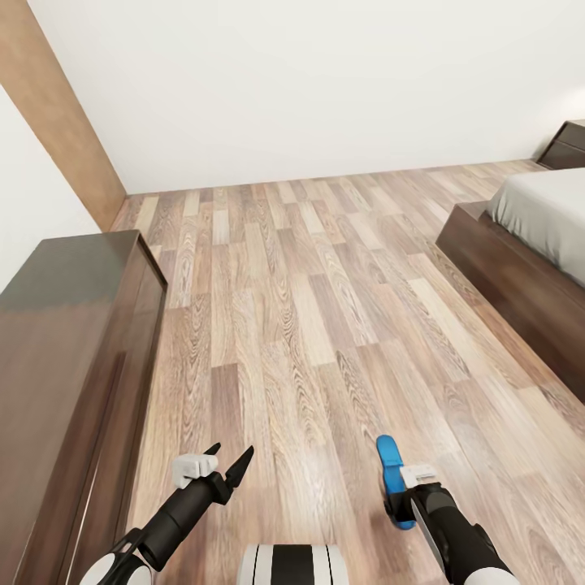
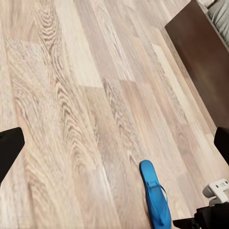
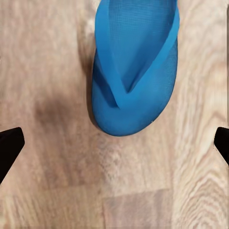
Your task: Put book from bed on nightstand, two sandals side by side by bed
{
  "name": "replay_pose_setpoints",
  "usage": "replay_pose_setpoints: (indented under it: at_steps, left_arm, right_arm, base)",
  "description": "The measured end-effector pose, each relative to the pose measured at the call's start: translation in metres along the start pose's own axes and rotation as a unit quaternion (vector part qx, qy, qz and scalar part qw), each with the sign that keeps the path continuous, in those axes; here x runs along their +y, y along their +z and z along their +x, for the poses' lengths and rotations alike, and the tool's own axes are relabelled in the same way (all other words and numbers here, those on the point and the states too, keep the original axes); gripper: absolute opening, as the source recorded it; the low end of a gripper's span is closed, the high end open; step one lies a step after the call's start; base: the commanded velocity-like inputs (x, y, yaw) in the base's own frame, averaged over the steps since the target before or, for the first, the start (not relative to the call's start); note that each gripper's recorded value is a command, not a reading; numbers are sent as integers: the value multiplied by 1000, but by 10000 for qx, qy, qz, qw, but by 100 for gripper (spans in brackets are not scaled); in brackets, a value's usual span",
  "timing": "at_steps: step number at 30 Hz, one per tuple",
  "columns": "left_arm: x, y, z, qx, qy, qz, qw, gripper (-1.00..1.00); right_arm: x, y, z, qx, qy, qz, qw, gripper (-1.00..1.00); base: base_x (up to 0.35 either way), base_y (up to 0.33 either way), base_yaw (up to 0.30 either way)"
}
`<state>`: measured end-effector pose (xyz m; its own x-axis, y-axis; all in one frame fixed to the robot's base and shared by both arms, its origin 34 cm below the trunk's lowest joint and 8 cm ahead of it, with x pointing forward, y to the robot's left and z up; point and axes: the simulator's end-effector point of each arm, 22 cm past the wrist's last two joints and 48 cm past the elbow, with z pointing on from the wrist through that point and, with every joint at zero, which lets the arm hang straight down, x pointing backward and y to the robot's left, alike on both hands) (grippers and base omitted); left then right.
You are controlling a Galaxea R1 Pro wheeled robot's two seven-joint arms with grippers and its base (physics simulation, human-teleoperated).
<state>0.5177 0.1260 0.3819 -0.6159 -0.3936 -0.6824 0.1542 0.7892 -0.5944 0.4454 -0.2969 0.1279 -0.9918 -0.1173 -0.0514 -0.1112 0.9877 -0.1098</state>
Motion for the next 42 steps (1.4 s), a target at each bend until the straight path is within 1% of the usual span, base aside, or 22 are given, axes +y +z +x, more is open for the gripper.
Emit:
replay_pose_setpoints:
  at_steps: [6,18,35,42]
  left_arm:
    - [0,0,0,-1,-1,1,10000,100]
    - [-1,0,0,3,-2,12,10000,100]
    - [-1,0,1,9,-8,8,10000,100]
    - [7,3,12,124,-74,-49,9999,100]
  right_arm:
    - [0,0,0,-2,-3,-2,10000,100]
    - [1,0,0,0,-7,-8,10000,100]
    - [3,0,0,0,-22,-18,10000,100]
    - [6,10,11,139,-36,-38,9999,100]
  base:
    - [275,0,0]
    - [149,0,0]
    - [11,0,0]
    - [0,0,0]
